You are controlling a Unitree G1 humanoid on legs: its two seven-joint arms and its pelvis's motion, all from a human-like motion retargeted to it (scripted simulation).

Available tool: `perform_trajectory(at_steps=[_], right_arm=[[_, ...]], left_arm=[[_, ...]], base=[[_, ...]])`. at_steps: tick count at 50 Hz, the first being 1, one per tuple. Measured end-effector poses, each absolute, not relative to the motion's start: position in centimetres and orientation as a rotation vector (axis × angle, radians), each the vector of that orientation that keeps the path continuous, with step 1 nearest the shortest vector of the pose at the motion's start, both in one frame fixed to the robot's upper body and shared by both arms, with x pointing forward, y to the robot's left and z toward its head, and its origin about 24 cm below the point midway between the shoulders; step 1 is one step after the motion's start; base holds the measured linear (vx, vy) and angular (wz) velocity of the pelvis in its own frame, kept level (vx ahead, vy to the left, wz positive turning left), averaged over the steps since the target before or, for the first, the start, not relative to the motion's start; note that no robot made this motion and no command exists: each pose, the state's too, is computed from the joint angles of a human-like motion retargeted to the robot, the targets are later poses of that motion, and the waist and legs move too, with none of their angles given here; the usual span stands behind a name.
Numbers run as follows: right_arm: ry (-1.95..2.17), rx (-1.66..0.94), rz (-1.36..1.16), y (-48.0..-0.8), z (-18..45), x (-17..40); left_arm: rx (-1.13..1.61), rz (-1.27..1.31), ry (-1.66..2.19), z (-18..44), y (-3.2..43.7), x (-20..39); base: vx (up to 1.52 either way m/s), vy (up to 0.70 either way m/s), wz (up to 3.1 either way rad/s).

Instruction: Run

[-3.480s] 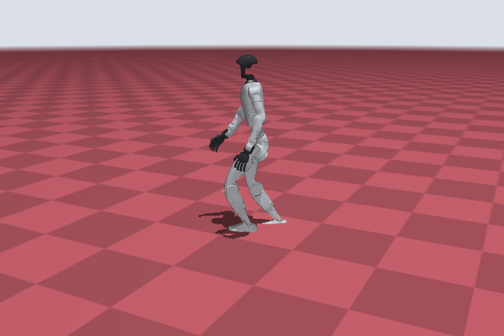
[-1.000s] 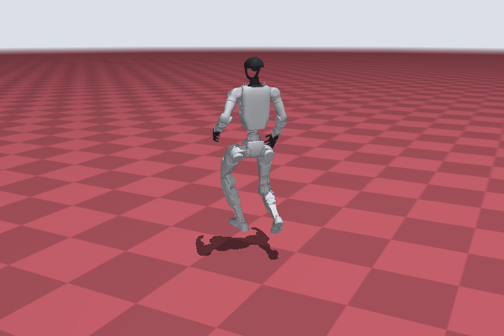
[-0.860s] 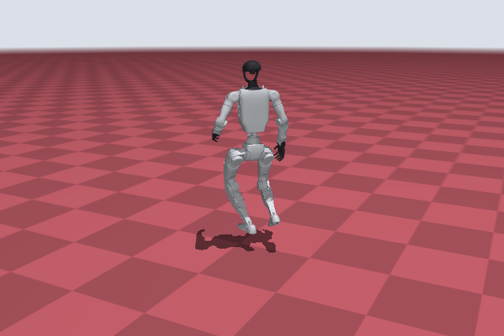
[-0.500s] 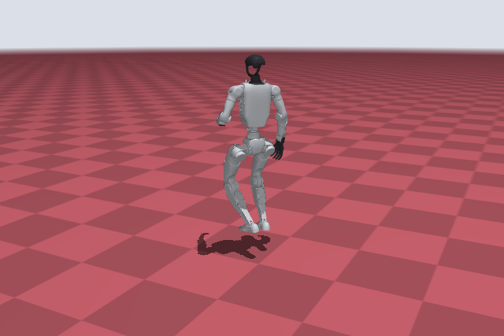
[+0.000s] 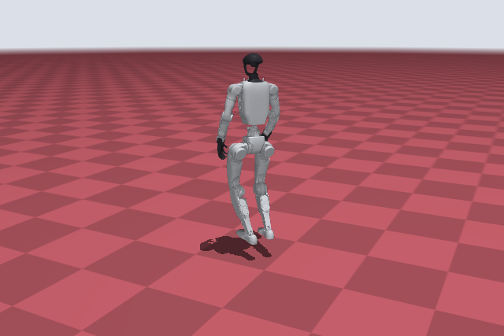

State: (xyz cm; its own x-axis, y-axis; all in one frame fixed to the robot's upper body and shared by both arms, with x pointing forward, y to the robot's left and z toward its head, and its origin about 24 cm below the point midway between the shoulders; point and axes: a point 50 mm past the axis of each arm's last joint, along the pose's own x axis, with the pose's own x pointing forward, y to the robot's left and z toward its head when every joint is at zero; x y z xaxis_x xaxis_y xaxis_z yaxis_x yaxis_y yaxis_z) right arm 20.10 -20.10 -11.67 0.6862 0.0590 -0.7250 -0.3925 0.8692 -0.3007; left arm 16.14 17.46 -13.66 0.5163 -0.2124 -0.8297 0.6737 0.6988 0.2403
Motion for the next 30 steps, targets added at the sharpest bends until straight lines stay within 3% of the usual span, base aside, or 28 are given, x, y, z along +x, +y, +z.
perform_trajectory(at_steps=[7, 15, 20, 30], right_arm=[[0.913, -0.469, 0.267, -21.2, -13.4, 17.1], [0.985, -0.437, 0.267, -21.9, -14.4, 14.1], [0.987, -0.427, 0.252, -22.1, -14.4, 13.7], [0.770, -0.498, 0.187, -22.3, -11.2, 20.3]], left_arm=[[0.593, -0.680, 0.469, -7.8, 13.1, 22.9], [0.482, -0.753, 0.085, -0.4, 10.1, 25.5], [0.386, -0.694, 0.021, 1.1, 11.5, 24.6], [0.196, -0.516, 0.197, -0.4, 17.5, 18.6]], base=[[0.08, -0.06, 0.18], [0.12, -0.06, -0.04], [0.21, -0.04, -0.33], [0.40, 0.02, -0.22]])
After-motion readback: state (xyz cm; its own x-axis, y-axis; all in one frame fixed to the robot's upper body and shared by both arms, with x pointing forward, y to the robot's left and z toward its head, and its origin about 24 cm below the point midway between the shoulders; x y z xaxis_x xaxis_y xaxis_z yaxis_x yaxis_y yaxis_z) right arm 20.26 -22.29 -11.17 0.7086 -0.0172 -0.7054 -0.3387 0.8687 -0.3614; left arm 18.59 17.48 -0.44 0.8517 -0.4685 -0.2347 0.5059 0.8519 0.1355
